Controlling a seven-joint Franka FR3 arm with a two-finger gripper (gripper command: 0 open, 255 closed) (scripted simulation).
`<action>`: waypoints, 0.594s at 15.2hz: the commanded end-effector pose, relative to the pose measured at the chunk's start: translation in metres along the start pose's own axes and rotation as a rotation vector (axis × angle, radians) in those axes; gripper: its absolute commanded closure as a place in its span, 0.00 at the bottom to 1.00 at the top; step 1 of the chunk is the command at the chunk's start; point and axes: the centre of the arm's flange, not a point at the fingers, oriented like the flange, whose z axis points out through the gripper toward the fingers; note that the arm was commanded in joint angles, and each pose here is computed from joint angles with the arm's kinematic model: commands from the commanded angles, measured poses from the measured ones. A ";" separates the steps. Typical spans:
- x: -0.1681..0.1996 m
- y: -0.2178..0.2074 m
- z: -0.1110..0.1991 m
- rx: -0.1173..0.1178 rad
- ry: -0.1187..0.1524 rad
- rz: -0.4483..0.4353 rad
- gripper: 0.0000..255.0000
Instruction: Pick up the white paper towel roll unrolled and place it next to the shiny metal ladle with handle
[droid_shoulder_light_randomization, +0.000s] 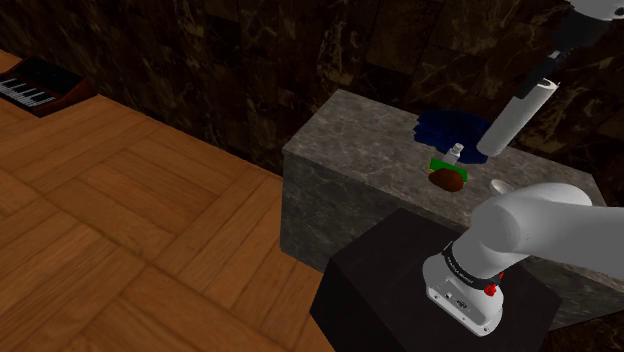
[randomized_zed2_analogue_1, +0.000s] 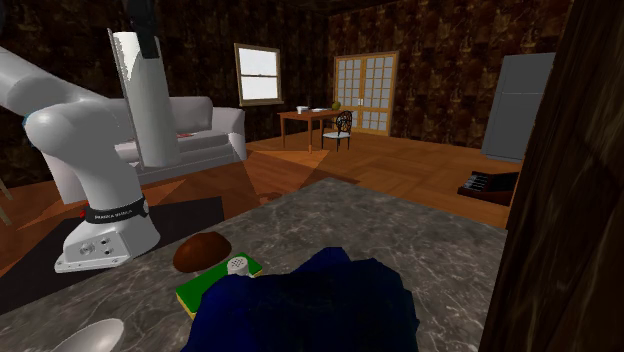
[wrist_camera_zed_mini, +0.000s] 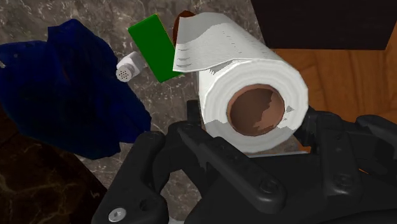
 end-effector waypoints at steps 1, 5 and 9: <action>-0.024 0.003 -0.007 0.001 -0.001 -0.001 1.00; -0.074 0.009 -0.022 0.001 -0.001 -0.001 1.00; -0.125 0.015 -0.036 0.001 -0.001 -0.001 1.00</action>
